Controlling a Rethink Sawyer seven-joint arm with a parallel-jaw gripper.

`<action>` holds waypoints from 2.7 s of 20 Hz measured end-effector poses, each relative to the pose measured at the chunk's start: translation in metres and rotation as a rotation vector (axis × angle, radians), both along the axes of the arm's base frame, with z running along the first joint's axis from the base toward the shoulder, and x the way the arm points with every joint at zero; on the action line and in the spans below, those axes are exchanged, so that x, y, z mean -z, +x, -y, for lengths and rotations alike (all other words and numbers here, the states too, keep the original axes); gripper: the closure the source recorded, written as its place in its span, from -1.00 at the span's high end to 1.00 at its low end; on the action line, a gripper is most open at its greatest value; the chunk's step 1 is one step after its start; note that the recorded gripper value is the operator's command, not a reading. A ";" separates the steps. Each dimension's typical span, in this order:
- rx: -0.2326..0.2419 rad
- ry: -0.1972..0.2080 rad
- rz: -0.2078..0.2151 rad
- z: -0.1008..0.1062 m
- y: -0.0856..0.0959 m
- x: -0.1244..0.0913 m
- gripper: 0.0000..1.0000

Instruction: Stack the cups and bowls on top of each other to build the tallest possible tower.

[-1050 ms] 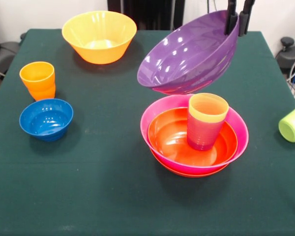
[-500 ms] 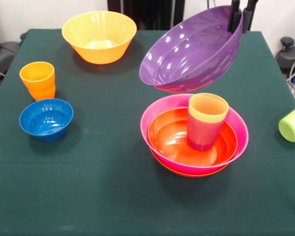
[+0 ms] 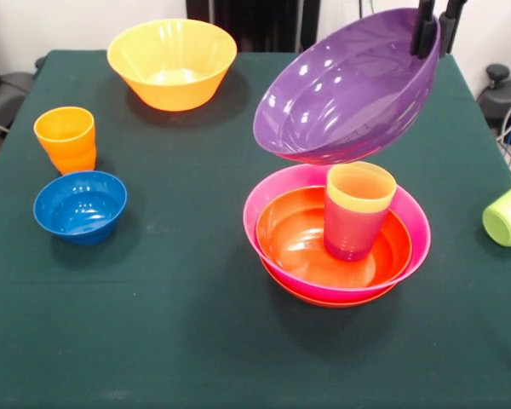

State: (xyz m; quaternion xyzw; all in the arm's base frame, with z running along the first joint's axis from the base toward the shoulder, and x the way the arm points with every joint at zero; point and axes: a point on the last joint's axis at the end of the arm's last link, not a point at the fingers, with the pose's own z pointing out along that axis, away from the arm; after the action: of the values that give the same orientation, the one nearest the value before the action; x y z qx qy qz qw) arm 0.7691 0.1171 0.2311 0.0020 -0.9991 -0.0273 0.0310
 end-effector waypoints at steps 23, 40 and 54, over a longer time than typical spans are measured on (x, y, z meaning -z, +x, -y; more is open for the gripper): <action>0.016 0.001 -0.046 0.014 0.015 0.029 -1.00; 0.026 0.004 -0.047 0.022 0.017 0.030 -1.00; 0.026 0.004 -0.046 0.022 0.017 0.030 -1.00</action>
State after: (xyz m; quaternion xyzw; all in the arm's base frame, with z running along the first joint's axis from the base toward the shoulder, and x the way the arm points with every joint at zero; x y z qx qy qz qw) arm 0.7858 0.0951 0.2013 -0.0114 -0.9980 -0.0298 0.0538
